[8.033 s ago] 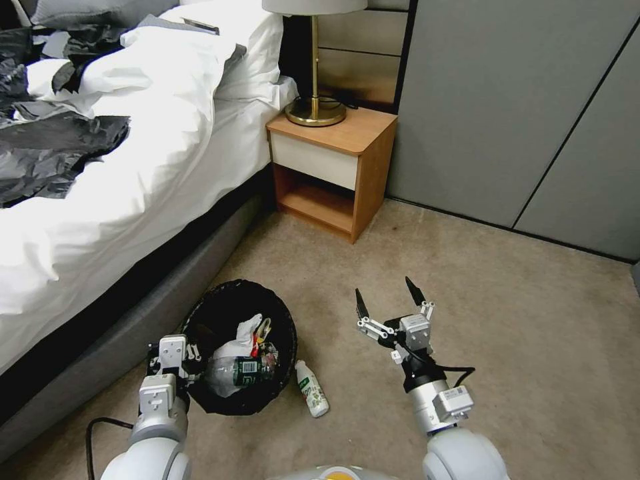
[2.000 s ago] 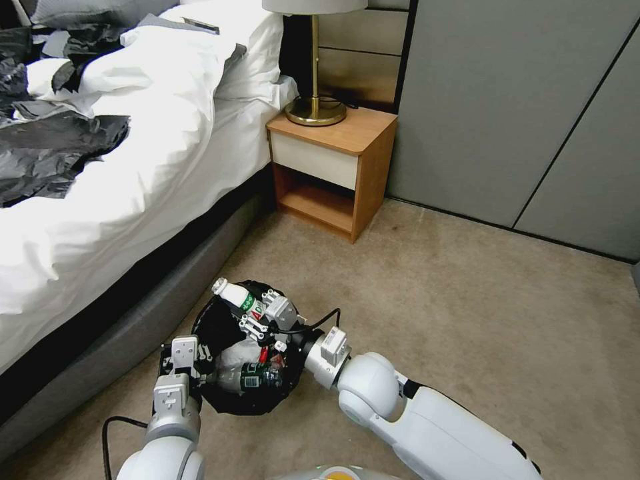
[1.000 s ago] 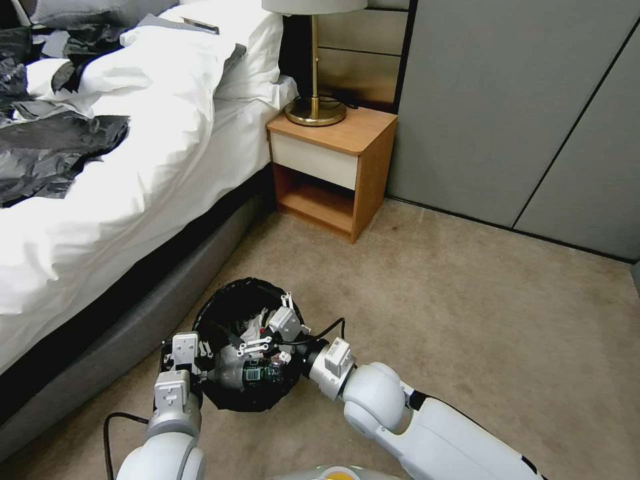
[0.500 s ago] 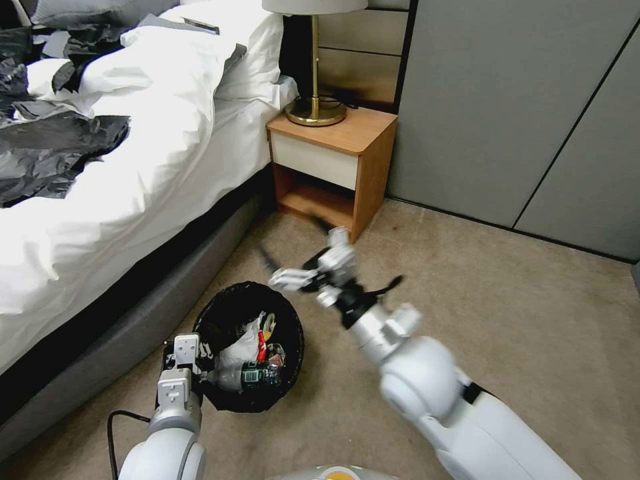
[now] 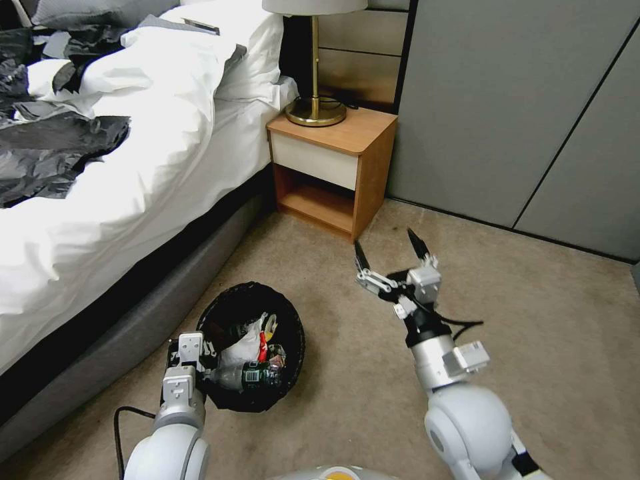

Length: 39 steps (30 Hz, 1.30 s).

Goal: Pick up the trash bin, then pick up the garbage from the floor and place it into the trash bin.

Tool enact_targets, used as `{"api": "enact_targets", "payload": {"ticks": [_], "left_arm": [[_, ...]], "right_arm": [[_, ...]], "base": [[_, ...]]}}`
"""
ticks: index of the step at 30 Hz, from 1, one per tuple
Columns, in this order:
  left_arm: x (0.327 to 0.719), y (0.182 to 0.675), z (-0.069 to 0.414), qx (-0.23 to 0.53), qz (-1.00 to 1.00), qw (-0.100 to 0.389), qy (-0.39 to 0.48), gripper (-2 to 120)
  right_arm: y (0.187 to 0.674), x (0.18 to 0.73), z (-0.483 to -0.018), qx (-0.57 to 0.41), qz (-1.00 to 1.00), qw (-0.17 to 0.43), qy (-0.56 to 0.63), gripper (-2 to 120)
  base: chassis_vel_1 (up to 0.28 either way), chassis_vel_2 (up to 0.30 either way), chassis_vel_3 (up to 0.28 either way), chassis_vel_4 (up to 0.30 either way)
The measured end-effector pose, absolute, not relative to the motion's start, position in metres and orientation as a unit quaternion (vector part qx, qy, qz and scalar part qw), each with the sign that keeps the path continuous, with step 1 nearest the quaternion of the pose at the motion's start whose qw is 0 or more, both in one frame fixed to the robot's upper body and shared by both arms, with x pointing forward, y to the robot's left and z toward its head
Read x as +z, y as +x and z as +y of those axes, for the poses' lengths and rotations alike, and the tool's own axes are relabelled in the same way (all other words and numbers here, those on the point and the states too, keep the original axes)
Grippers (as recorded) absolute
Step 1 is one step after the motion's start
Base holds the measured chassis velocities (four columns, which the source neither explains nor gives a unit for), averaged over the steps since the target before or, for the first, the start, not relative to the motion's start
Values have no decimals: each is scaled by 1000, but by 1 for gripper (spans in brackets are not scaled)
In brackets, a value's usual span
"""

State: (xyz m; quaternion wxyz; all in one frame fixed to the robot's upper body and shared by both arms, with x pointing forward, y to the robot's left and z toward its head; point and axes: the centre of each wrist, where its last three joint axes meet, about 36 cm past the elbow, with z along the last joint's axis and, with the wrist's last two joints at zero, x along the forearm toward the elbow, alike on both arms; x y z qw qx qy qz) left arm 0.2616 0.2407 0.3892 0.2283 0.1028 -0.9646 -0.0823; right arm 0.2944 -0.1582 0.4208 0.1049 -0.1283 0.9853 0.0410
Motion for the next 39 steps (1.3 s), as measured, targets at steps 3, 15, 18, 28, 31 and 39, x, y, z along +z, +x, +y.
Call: {"api": "enact_targets", "payload": {"ticks": [3, 15, 18, 28, 31, 39], "left_arm": [[391, 261, 242, -80, -965, 228, 104, 0], [397, 256, 240, -75, -967, 223, 98, 0], [400, 254, 239, -75, -967, 223, 96, 0], [403, 246, 238, -80, -966, 228, 93, 0], [404, 243, 238, -81, -966, 230, 91, 0], [407, 241, 239, -81, -966, 228, 91, 0]], "right_arm": [[292, 411, -155, 42, 986, 94, -128, 100], [285, 396, -152, 27, 986, 78, -144, 100], [287, 397, -155, 22, 986, 81, -145, 100], [292, 398, -163, 11, 984, 85, -154, 100], [292, 397, -163, 9, 984, 83, -158, 100], [291, 396, -161, 10, 983, 81, -163, 100]], "base": [[0, 0, 0, 0], [0, 0, 0, 0], [0, 0, 0, 0], [36, 40, 38, 46], [74, 82, 81, 72], [115, 102, 114, 106]]}}
